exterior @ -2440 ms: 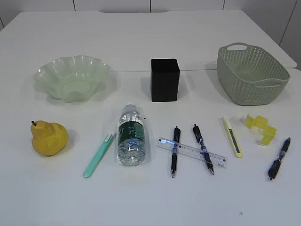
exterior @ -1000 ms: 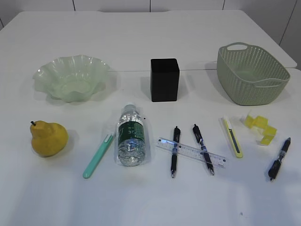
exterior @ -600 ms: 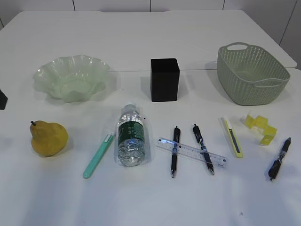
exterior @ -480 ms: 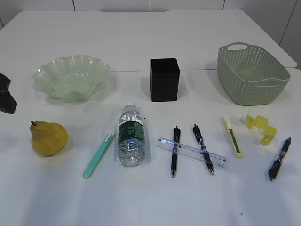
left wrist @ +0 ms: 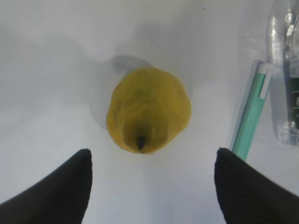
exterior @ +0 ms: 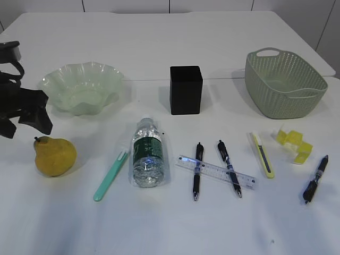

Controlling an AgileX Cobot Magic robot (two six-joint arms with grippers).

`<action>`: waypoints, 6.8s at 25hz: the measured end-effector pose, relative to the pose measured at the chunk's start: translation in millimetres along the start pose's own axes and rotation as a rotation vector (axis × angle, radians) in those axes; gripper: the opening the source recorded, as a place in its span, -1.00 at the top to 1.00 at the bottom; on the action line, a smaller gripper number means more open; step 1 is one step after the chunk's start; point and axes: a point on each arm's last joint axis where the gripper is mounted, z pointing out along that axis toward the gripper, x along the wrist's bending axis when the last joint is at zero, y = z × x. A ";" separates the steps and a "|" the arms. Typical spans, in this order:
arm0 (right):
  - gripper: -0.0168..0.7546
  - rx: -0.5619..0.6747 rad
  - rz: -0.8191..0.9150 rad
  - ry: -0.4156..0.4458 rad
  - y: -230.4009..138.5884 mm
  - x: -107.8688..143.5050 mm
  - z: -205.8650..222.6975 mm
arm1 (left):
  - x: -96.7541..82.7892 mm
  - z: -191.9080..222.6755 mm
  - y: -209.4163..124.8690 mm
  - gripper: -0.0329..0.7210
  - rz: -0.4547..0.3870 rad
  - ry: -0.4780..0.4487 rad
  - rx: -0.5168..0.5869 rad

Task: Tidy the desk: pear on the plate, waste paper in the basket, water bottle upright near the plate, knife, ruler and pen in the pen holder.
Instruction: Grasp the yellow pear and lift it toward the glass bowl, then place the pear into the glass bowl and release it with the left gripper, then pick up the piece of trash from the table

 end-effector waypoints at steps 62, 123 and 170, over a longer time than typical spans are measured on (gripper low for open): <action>-0.24 0.000 0.000 0.000 0.0 0.0 0.0 | 5.7 71.1 9.3 -0.04 -0.072 -0.016 0.051; -0.24 0.038 0.004 0.000 -3.4 0.0 -0.1 | 16.3 112.7 171.6 -0.03 -0.020 -0.017 -0.199; -0.24 0.038 -0.007 0.004 -3.5 0.4 -0.1 | 6.4 -34.5 100.8 -0.49 0.132 0.066 0.012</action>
